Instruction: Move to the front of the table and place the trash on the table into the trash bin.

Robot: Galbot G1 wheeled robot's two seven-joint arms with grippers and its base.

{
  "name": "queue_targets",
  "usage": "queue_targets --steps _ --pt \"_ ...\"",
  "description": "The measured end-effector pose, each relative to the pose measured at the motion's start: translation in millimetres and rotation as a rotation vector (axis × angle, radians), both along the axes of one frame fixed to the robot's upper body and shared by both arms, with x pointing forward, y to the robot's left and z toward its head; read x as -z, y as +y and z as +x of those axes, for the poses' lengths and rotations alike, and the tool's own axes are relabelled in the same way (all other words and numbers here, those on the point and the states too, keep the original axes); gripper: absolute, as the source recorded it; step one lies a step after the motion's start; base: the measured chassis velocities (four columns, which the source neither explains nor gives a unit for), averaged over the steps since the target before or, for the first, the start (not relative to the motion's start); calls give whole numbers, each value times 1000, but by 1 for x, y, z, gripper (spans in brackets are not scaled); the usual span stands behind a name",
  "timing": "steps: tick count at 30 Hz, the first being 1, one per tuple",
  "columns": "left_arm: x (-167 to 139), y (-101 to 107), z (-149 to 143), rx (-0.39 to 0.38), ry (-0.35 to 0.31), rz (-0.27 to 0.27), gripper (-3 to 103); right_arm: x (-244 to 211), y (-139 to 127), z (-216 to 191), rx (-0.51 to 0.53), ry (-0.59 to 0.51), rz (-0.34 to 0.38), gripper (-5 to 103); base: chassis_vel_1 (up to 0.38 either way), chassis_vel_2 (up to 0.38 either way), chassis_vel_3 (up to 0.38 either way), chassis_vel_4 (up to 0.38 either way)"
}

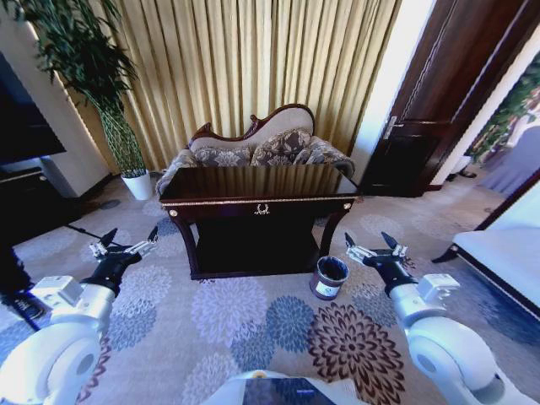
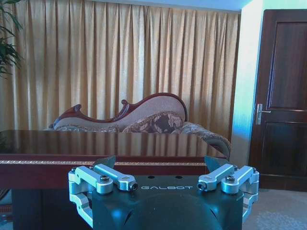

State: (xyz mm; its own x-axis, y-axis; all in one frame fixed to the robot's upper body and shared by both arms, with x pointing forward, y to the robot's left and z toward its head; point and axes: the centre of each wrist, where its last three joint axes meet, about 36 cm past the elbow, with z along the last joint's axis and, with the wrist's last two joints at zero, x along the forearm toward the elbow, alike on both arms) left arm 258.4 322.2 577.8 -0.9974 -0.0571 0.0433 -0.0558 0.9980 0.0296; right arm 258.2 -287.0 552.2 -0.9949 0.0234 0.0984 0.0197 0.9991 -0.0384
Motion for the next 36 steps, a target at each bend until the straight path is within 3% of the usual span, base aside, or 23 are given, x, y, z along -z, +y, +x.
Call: queue_targets --steps 36 --pt "1 -2 0 -12 -50 -11 100 3 2 -1 -2 4 9 100 199 -209 -199 202"
